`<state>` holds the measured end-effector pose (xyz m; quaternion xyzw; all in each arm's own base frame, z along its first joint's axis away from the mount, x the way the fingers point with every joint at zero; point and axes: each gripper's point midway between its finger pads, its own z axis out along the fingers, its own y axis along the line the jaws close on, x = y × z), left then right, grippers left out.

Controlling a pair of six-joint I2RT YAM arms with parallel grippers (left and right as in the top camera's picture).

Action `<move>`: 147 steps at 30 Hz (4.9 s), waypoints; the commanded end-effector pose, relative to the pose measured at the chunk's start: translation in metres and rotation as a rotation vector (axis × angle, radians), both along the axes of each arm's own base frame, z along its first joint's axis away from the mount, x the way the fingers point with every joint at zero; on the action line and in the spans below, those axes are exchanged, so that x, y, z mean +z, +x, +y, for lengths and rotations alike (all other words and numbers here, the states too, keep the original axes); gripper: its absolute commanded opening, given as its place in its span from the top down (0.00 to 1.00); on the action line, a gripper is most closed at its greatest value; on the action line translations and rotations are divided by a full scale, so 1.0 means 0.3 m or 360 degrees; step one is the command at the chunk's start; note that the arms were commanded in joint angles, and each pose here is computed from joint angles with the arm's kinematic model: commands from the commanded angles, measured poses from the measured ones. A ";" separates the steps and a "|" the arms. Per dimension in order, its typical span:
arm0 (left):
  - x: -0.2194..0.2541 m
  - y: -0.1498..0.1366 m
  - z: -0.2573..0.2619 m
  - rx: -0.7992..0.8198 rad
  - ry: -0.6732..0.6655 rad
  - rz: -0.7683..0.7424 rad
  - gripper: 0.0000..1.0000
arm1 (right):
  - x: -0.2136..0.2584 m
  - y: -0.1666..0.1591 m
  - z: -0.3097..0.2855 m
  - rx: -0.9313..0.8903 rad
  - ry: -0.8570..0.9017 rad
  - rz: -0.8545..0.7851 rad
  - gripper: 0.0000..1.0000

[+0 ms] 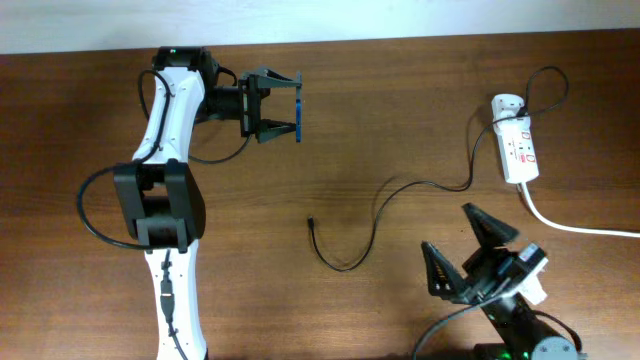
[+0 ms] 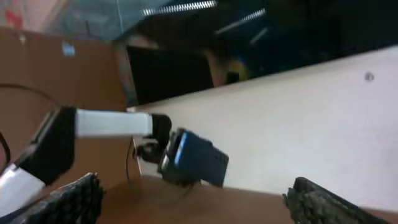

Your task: Plug charger to phone and switch on socket

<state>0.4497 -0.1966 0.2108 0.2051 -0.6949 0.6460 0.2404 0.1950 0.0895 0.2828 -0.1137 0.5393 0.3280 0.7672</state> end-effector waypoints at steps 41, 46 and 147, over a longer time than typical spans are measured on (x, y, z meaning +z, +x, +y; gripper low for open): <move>0.043 0.016 0.002 0.0030 -0.0082 0.0042 0.23 | -0.066 0.632 0.672 -0.0405 -0.0759 0.1333 0.15; 0.043 0.016 0.002 0.0027 -0.0088 -0.0057 0.23 | -0.072 0.657 0.689 -0.0410 -0.0710 0.1323 0.38; 0.022 0.041 0.001 0.0026 -0.0036 0.0131 0.44 | -0.012 0.713 0.603 -0.0657 0.1527 0.1829 0.96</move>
